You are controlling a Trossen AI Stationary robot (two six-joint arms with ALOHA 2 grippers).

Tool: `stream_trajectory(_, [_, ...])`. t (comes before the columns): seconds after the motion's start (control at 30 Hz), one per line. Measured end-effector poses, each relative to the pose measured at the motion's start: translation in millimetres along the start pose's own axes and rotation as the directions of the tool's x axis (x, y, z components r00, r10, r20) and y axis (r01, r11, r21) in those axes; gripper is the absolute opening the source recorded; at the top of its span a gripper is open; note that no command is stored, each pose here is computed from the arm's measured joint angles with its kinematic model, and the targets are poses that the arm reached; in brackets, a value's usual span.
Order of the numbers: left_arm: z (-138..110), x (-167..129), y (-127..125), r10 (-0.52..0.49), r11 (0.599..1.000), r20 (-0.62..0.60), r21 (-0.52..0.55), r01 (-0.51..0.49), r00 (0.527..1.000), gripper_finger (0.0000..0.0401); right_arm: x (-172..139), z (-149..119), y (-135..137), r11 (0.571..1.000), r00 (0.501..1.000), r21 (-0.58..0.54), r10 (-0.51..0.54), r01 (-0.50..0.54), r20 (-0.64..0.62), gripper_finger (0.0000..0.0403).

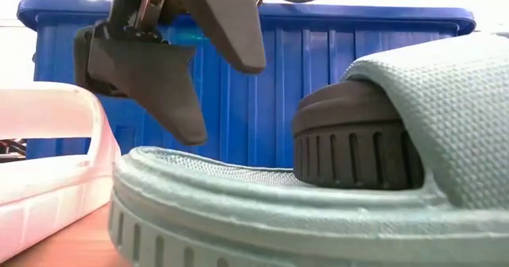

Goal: Pick and place slides into bin
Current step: Put the green slipper on the green slipper

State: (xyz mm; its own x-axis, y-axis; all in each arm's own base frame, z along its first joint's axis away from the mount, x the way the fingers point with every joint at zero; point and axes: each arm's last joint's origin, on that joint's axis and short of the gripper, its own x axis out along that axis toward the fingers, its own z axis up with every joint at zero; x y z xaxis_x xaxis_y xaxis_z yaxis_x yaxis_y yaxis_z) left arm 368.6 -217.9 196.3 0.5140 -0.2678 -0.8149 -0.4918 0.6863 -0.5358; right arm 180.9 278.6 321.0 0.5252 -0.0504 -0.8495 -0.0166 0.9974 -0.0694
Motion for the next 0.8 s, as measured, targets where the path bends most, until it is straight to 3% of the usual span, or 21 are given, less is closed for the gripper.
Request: stream_trajectory(0.8, [-7.0, 25.1, 3.9, 0.004, 0.999, -0.034, -0.043, -0.006, 0.999, 0.0233, -1.8, -1.8, 3.3, 1.000, 1.000, -0.003, 0.019, -0.019, 0.006, 0.0097])
